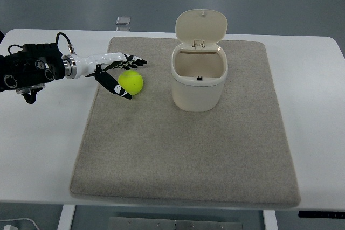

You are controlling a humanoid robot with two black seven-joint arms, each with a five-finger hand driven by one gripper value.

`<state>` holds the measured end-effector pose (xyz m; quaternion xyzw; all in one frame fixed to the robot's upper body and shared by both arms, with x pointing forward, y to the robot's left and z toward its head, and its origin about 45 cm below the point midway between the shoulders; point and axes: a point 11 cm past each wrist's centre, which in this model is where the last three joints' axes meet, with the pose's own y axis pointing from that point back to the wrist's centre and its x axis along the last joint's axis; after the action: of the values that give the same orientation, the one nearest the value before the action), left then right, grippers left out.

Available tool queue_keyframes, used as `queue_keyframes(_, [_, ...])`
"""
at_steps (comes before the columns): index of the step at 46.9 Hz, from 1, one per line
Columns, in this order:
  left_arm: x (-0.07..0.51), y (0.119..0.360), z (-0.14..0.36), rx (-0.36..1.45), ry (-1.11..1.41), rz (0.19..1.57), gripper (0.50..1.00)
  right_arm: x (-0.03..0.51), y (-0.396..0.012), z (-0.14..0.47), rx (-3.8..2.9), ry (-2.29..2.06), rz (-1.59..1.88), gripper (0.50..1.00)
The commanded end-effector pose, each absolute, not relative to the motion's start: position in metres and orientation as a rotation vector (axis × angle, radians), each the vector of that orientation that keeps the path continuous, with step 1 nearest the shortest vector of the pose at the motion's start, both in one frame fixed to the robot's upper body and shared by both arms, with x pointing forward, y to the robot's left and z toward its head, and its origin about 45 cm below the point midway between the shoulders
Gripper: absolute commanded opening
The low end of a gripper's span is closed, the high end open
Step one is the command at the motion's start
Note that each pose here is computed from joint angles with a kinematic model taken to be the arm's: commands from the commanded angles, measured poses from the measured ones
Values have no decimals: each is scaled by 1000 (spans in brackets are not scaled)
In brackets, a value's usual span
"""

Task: Put tennis ball into box with left hand
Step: 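Curl the left hand fingers around the tennis ball to grasp it, then lift the ball with the left hand and carry it above the bin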

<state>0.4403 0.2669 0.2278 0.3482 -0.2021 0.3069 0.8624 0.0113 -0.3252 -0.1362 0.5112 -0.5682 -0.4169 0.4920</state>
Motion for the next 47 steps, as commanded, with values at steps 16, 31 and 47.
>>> queue_keyframes(16, [442, 267, 229, 729, -434, 648, 639, 11, -325, -136, 1241, -1379, -1013, 938])
queue_keyframes(31, [441, 267, 228, 731, -431, 647, 500, 11, -325, -136, 1240, -1380, -1012, 938])
queue_keyframes(47, [472, 265, 276, 492, -368, 885, 500, 11, -325, -136, 1240, -1380, -1012, 938])
